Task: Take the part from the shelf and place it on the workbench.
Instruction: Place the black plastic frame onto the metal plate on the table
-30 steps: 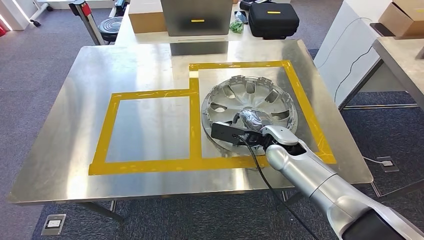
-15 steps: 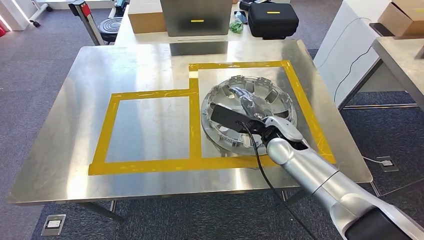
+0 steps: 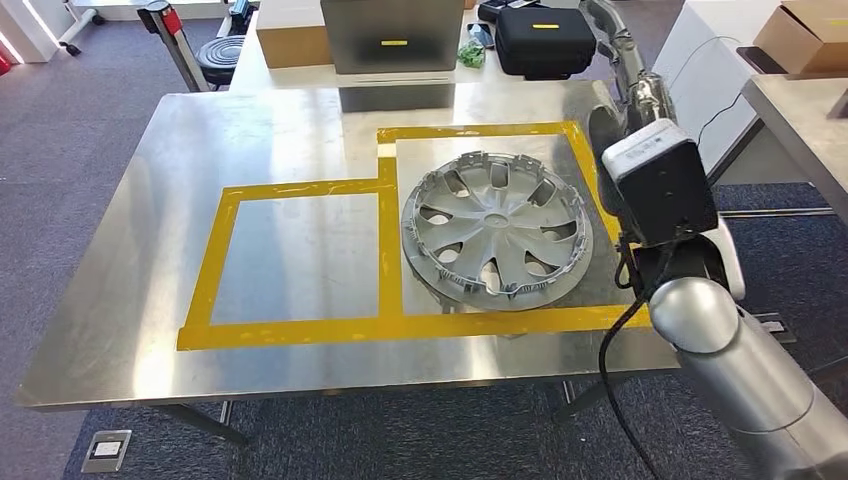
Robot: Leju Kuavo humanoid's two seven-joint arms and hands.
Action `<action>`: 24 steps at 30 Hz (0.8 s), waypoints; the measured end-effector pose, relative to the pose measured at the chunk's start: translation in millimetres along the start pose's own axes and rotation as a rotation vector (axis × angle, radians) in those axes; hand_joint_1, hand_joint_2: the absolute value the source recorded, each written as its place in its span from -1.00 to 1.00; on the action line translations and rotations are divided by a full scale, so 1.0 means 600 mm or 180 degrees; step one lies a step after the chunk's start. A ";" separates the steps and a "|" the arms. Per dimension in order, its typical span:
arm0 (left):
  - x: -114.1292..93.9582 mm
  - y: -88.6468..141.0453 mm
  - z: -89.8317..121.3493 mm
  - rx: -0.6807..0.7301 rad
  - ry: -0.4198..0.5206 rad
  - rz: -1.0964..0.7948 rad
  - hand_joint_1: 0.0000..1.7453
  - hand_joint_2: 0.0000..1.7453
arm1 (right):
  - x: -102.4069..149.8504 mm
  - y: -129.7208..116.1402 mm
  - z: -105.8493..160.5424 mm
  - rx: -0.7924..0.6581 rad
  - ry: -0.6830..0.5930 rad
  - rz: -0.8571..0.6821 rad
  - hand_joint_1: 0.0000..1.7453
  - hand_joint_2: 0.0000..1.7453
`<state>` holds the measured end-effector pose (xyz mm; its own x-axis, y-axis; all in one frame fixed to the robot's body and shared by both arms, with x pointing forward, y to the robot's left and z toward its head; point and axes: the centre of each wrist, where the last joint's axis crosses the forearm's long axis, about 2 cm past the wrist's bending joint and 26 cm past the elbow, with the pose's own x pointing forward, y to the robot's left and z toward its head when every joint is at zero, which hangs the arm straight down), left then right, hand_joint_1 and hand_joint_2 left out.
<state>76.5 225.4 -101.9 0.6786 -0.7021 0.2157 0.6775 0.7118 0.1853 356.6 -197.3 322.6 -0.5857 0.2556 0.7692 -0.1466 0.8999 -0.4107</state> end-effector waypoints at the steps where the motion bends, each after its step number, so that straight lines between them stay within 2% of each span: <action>1: -0.003 0.001 0.000 0.0003 0.0005 0.0006 -1.00 -1.00 | 0.004 -0.006 0.008 -0.0030 -0.0046 -0.0003 -1.00 -1.00; 6: -0.011 0.005 -0.001 0.0034 0.0035 0.0074 -1.00 -1.00 | 0.023 -0.030 0.044 -0.0103 -0.0215 -0.0037 -1.00 -1.00; 13: -0.016 0.008 -0.001 0.0079 0.0059 0.0145 -1.00 -1.00 | 0.025 -0.040 0.087 -0.0044 -0.0228 -0.0090 -1.00 -1.00; 24: -0.022 0.009 -0.001 0.0081 0.0093 0.0176 -1.00 -1.00 | 0.028 -0.046 0.115 0.0015 -0.0235 -0.0077 -1.00 -1.00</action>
<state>71.2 238.6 -104.4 0.7231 -0.6616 0.1984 0.6315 0.7496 0.1983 295.6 -242.4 313.2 -0.6392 0.2069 0.7407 -0.1651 0.9038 -0.3949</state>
